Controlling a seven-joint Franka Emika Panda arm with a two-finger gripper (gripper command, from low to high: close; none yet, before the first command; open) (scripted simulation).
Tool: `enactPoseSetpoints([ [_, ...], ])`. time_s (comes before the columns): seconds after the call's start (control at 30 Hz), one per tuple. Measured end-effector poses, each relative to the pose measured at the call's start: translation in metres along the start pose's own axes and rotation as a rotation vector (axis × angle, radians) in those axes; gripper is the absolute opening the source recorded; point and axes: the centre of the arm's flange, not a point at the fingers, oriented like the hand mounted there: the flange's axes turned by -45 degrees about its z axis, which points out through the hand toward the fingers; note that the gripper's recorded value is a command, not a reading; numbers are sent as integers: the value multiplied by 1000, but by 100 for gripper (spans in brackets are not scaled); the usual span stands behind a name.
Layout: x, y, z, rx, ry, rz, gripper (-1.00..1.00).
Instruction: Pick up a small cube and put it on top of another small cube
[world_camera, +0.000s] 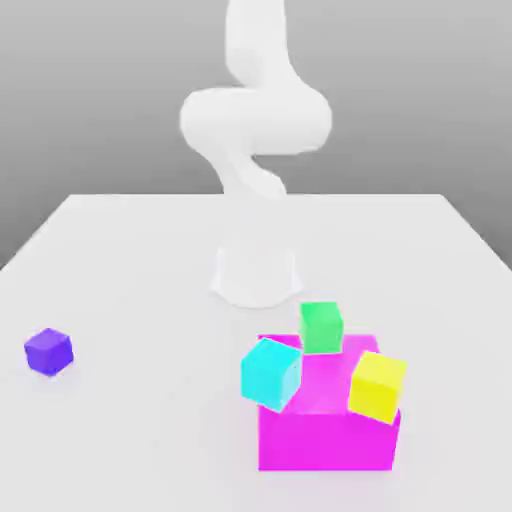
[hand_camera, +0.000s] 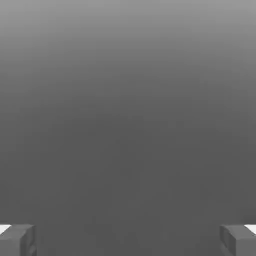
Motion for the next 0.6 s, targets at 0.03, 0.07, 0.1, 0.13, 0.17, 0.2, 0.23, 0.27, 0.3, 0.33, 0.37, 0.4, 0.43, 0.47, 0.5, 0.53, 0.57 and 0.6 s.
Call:
enactPoseSetpoints([
  [0.03, -3, 19, 27, -30, -33, 87, 0],
  [0.07, -7, 37, 51, -59, -63, 169, 0],
  [0.1, -13, 56, 73, -88, -90, 248, 0],
  [0.13, -20, 75, 94, -117, -115, 327, 0],
  [0.17, -29, 94, 113, -146, -139, 405, 0],
  [0.2, -39, 114, 131, -175, -162, 483, 0],
  [0.23, -51, 134, 148, -205, -183, 562, 0],
  [0.27, -64, 153, 164, -236, -204, 641, 0],
  [0.3, -78, 173, 179, -267, -223, 721, 0],
  [0.33, -94, 192, 193, -299, -242, 800, 0],
  [0.37, -111, 211, 205, -331, -260, 880, 0],
  [0.4, -130, 229, 216, -364, -277, 960, 0],
  [0.43, -149, 246, 226, -397, -293, 1041, 0],
  [0.47, -170, 263, 235, -431, -308, 1121, 0],
  [0.5, -192, 279, 243, -465, -322, 1201, 0],
  [0.53, -214, 293, 250, -500, -336, 1281, 0],
  [0.57, -238, 308, 255, -538, -348, 1366, 0],
  [0.6, -265, 328, 255, -582, -354, 1465, 0],
])
